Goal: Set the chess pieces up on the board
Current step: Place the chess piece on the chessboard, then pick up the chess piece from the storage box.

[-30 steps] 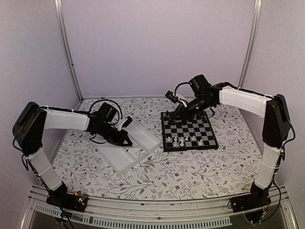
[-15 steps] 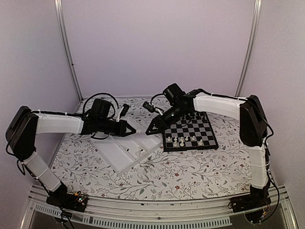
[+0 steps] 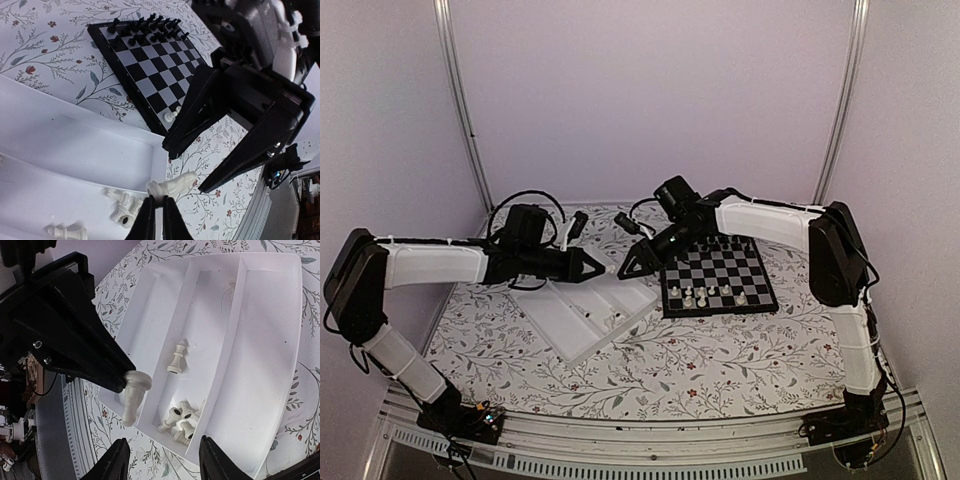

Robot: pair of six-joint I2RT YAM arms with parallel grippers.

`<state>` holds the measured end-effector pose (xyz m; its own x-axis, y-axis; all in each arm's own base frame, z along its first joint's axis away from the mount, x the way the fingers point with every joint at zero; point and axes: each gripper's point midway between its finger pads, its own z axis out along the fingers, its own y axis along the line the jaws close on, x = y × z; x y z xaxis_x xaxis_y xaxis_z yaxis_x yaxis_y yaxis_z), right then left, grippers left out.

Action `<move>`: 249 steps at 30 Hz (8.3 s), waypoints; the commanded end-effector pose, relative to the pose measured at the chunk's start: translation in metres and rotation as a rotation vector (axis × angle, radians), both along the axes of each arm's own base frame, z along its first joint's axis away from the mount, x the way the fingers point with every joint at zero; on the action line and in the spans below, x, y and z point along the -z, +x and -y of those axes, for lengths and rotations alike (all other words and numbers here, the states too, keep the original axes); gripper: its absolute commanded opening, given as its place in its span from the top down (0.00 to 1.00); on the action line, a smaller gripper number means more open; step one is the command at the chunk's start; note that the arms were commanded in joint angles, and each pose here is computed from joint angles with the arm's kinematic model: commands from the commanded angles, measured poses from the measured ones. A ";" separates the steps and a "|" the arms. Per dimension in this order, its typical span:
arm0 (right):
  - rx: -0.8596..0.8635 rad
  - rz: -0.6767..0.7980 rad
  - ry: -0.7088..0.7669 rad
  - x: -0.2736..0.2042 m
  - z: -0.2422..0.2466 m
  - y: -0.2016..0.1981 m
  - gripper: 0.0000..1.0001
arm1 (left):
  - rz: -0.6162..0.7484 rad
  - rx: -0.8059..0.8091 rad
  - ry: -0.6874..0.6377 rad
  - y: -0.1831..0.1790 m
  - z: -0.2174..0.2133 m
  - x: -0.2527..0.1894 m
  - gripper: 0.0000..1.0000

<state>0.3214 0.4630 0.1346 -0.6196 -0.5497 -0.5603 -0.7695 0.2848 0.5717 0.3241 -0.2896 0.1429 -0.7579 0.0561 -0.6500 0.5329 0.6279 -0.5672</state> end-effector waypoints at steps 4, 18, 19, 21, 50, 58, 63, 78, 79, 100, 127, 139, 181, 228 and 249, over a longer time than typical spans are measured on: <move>-0.019 -0.009 0.047 -0.012 -0.014 -0.003 0.51 | 0.009 0.040 -0.020 -0.008 0.013 -0.004 0.95; -0.067 -0.063 0.084 -0.011 -0.020 -0.015 0.71 | -0.001 0.072 -0.022 -0.012 0.027 0.000 0.95; -0.066 -0.065 0.083 -0.010 -0.020 -0.015 0.72 | 0.000 0.072 -0.023 -0.012 0.027 -0.001 0.95; -0.067 -0.066 0.081 -0.010 -0.020 -0.015 0.72 | 0.001 0.071 -0.023 -0.011 0.027 -0.001 0.95; -0.061 0.003 0.006 0.003 -0.003 -0.009 1.00 | 0.032 0.064 0.000 -0.010 0.027 -0.009 0.78; -0.017 0.262 -0.164 -0.028 0.107 0.048 1.00 | 0.161 0.096 0.161 -0.002 0.009 -0.042 0.66; -0.168 0.475 -0.460 -0.021 0.182 0.034 1.00 | 0.231 0.114 0.236 0.009 0.005 -0.079 0.65; -0.459 0.526 -1.056 0.027 0.320 -0.007 1.00 | 0.446 -0.361 0.429 0.091 -0.063 -0.153 0.01; -0.460 0.520 -1.060 0.029 0.321 -0.006 1.00 | 0.423 -0.362 0.414 0.091 -0.066 -0.146 0.01; -0.497 0.439 -1.030 0.071 0.301 0.010 0.97 | 0.488 -0.140 0.271 0.058 -0.059 -0.136 0.01; -0.507 0.402 -1.048 0.089 0.298 0.015 0.94 | 0.452 -0.094 0.259 0.055 -0.050 -0.124 0.01; -0.494 0.426 -1.061 0.092 0.297 0.022 0.84 | 0.437 -0.076 0.253 0.055 -0.047 -0.120 0.01; 0.256 0.850 -0.270 -0.104 0.275 0.054 0.33 | 0.242 -0.127 0.544 0.068 -0.089 -0.040 0.49; 0.126 0.542 -0.169 -0.032 0.241 0.045 0.51 | -0.156 0.020 0.558 0.114 -0.094 0.124 0.85; -0.119 0.448 -0.035 -0.040 0.137 0.002 0.55 | -0.139 -0.020 0.314 0.063 -0.083 0.076 0.98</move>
